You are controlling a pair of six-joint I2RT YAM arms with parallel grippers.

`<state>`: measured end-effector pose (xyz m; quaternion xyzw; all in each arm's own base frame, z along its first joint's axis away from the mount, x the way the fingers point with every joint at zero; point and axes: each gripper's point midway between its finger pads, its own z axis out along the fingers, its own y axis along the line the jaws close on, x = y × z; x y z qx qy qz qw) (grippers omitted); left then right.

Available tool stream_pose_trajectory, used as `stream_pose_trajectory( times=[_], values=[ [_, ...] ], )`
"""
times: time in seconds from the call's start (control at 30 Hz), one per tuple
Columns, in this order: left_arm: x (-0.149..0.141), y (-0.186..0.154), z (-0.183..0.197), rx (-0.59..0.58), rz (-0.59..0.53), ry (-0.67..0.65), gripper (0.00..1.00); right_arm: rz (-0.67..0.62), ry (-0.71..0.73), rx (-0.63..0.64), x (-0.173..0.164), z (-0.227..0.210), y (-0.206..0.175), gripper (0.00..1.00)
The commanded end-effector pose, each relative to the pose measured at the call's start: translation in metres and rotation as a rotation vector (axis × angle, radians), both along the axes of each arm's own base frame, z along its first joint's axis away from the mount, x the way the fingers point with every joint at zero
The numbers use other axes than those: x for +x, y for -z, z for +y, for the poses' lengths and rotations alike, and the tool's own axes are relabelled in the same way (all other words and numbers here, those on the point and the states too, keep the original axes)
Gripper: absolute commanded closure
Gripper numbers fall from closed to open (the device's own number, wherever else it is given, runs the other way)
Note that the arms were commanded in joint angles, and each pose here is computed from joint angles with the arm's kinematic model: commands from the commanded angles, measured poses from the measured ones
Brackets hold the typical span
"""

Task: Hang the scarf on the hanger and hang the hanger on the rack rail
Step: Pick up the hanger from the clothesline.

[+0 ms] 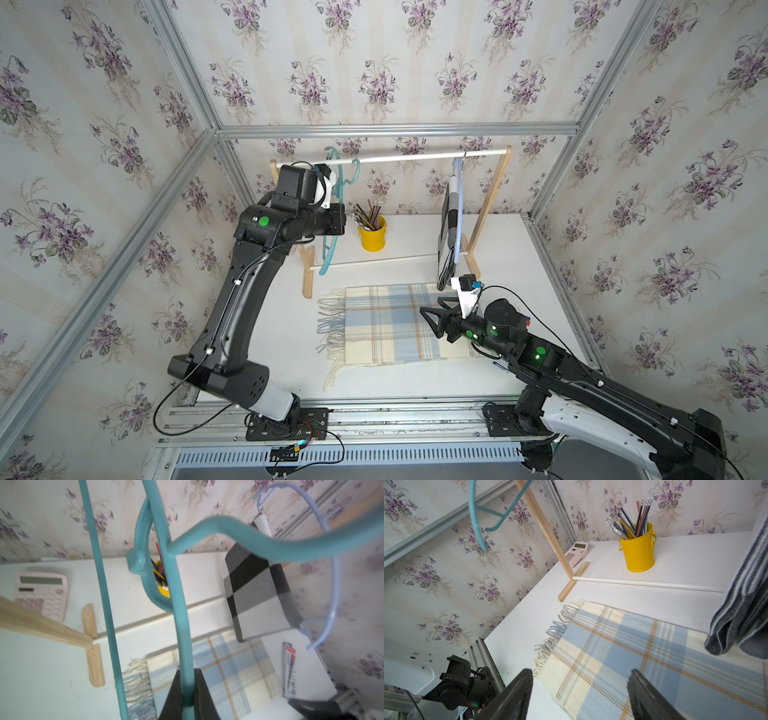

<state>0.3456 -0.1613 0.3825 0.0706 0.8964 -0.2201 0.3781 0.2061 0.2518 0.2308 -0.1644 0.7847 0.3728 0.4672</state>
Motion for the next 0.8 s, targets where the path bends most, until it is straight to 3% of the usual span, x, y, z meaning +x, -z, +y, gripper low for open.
stream_pose_trajectory(
  times=[0.0, 0.17, 0.3, 0.43, 0.6, 0.77],
  values=[
    [-0.025, -0.017, -0.013, -0.136, -0.051, 0.07, 1.0, 0.014, -0.005, 0.07, 0.001, 0.006, -0.009, 0.24],
    [-0.038, -0.011, -0.011, -0.144, -0.034, 0.084, 1.0, 0.029, -0.014, 0.077, 0.005, 0.015, -0.008, 0.23],
    [-0.055, -0.018, -0.039, -0.304, -0.004, 0.228, 1.0, 0.057, -0.047, 0.126, 0.003, 0.024, -0.013, 0.22],
    [-0.081, -0.013, -0.061, -0.478, 0.035, 0.383, 1.0, 0.118, -0.065, 0.315, 0.007, 0.019, -0.033, 0.2],
    [-0.108, 0.018, -0.069, -0.61, 0.076, 0.469, 1.0, 0.202, -0.101, 0.574, 0.016, 0.006, -0.052, 0.21],
    [-0.121, 0.059, -0.072, -0.714, 0.132, 0.474, 1.0, 0.197, -0.18, 0.667, 0.014, 0.014, -0.066, 0.22]
  ],
)
